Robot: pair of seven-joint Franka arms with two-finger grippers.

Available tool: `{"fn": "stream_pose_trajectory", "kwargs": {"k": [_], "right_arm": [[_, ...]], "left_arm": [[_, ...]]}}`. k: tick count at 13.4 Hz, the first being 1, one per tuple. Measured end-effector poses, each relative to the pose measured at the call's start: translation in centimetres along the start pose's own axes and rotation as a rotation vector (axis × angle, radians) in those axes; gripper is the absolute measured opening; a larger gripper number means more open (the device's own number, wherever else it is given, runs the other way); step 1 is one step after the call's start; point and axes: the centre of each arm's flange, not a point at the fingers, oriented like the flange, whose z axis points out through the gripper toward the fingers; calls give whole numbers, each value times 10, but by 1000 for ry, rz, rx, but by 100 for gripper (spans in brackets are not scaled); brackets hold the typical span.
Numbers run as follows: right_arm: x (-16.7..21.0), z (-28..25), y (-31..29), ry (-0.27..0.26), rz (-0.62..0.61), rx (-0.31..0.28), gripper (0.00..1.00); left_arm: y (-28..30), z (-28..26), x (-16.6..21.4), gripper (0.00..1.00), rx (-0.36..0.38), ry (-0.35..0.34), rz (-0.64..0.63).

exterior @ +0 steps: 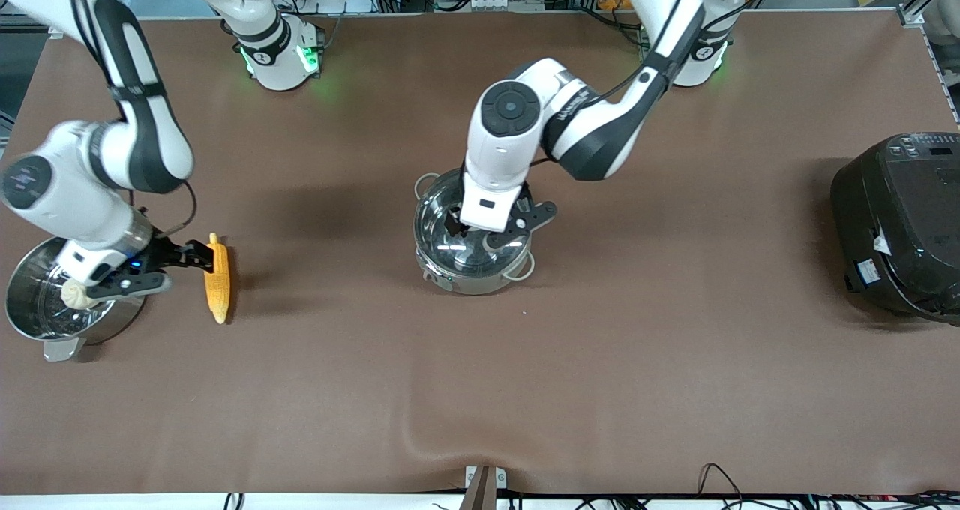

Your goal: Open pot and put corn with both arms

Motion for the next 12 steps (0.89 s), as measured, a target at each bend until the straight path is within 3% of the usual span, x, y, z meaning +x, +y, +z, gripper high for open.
{"fn": "stream_pose_trajectory", "kwargs": {"k": [4, 7, 8, 9, 11, 12], "right_arm": [[-18, 72, 11, -87, -166, 27, 100], [-22, 82, 26, -92, -219, 31, 100], [-22, 82, 26, -89, -224, 29, 99], [-21, 84, 25, -84, -229, 27, 96], [-22, 93, 25, -88, -230, 28, 71], [-23, 97, 24, -92, -229, 30, 65]], "left_arm": [[6, 19, -30, 100, 32, 34, 21], [5, 23, -27, 97, 40, 36, 17], [5, 25, -27, 90, 44, 36, 16], [5, 28, -27, 89, 49, 35, 16], [4, 34, -27, 70, 56, 33, 16], [4, 35, -27, 64, 58, 33, 16]]}}
